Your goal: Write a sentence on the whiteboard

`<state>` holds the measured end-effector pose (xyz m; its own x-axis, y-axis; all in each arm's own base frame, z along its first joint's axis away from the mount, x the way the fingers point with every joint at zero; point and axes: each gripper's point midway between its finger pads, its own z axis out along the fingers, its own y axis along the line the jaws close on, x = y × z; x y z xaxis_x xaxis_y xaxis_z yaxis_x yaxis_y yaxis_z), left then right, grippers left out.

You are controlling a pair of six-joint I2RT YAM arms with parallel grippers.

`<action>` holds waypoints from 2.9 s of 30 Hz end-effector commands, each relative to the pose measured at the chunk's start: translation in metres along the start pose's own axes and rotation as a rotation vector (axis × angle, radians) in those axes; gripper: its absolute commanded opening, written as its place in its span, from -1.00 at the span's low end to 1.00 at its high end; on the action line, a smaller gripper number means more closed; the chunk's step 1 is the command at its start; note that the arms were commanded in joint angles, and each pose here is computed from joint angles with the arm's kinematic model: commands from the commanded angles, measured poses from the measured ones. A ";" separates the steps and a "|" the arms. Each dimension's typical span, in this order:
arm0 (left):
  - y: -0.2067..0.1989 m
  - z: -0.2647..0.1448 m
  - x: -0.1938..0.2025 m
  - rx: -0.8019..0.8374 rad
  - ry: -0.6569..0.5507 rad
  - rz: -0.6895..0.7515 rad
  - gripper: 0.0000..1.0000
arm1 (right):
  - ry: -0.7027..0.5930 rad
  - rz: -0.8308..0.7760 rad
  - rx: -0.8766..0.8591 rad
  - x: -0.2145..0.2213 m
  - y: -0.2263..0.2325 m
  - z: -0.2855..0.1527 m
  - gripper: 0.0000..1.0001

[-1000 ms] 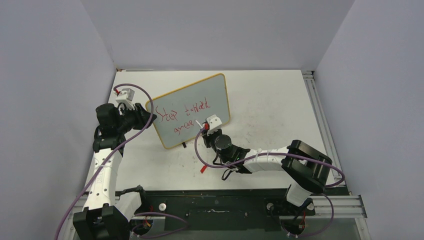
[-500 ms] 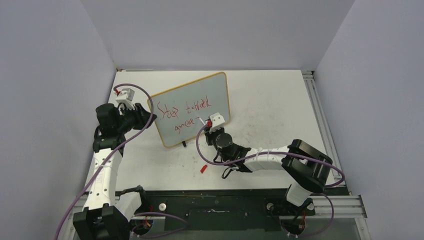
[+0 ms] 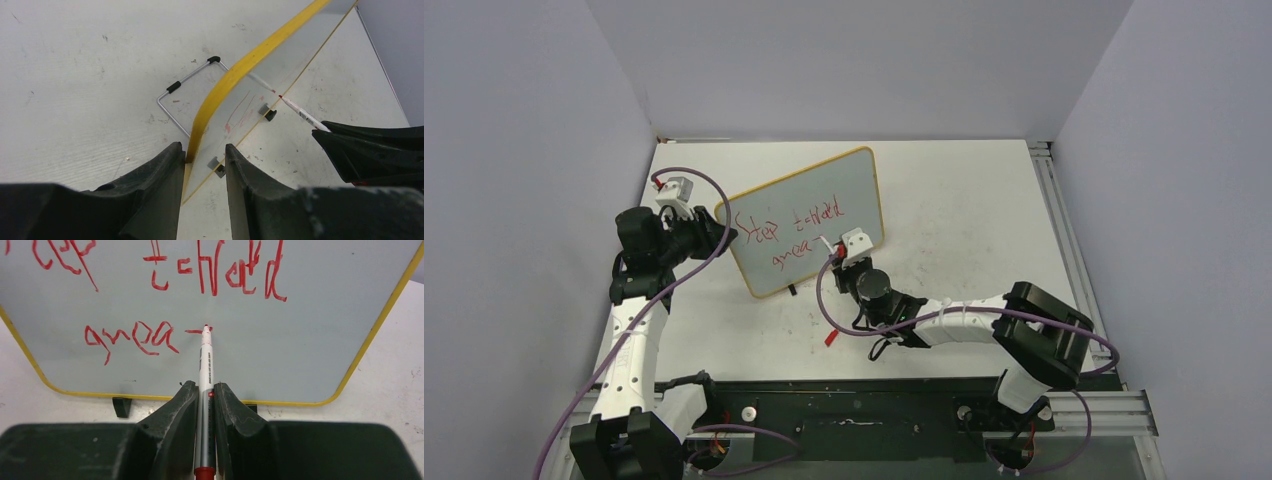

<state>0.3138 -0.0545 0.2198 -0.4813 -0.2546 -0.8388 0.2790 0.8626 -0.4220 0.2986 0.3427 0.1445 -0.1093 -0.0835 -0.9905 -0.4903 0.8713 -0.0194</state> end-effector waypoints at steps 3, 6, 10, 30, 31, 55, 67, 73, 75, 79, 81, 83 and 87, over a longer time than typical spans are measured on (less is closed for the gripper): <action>-0.006 -0.002 -0.014 0.024 -0.048 0.032 -0.34 | -0.112 0.033 -0.024 -0.042 0.007 -0.003 -0.89; -0.005 -0.002 -0.014 0.024 -0.048 0.033 -0.34 | -0.112 0.032 -0.033 -0.042 0.011 -0.001 -0.89; -0.006 -0.003 -0.014 0.024 -0.048 0.034 -0.35 | -0.109 0.028 -0.032 -0.040 0.012 0.002 -0.89; -0.005 -0.003 -0.013 0.022 -0.047 0.034 -0.41 | -0.095 0.015 -0.032 -0.032 0.015 0.011 -0.89; -0.005 -0.002 -0.013 0.023 -0.045 0.033 -0.41 | -0.090 0.015 -0.029 -0.030 0.014 0.011 -0.89; -0.005 -0.002 -0.013 0.022 -0.046 0.034 -0.41 | 0.035 0.018 -0.024 0.027 0.011 -0.002 -0.89; -0.005 -0.002 -0.014 0.024 -0.047 0.034 -0.41 | -0.001 0.013 -0.017 0.008 0.012 0.003 -0.89; -0.006 -0.003 -0.014 0.025 -0.048 0.034 -0.41 | -0.046 0.006 -0.016 -0.015 0.011 0.003 -0.89; -0.006 -0.003 -0.014 0.027 -0.048 0.034 -0.41 | -0.060 0.005 -0.016 -0.022 0.012 0.003 -0.89; -0.006 -0.003 -0.014 0.027 -0.050 0.035 -0.41 | -0.079 0.000 -0.012 -0.031 0.011 0.004 -0.89; -0.007 -0.003 -0.014 0.028 -0.049 0.035 -0.41 | -0.086 0.000 -0.012 -0.035 0.011 0.004 -0.89; -0.007 -0.003 -0.014 0.028 -0.049 0.035 -0.41 | -0.093 0.002 -0.010 -0.037 0.011 0.004 -0.89; -0.007 -0.003 -0.014 0.027 -0.050 0.035 -0.41 | -0.102 0.002 -0.009 -0.041 0.011 0.004 -0.89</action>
<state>0.3139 -0.0543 0.2197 -0.4810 -0.2544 -0.8390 0.2786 0.8630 -0.4214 0.2946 0.3510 0.1322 -0.1002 -0.1466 -0.9841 -0.5177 0.8523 -0.0742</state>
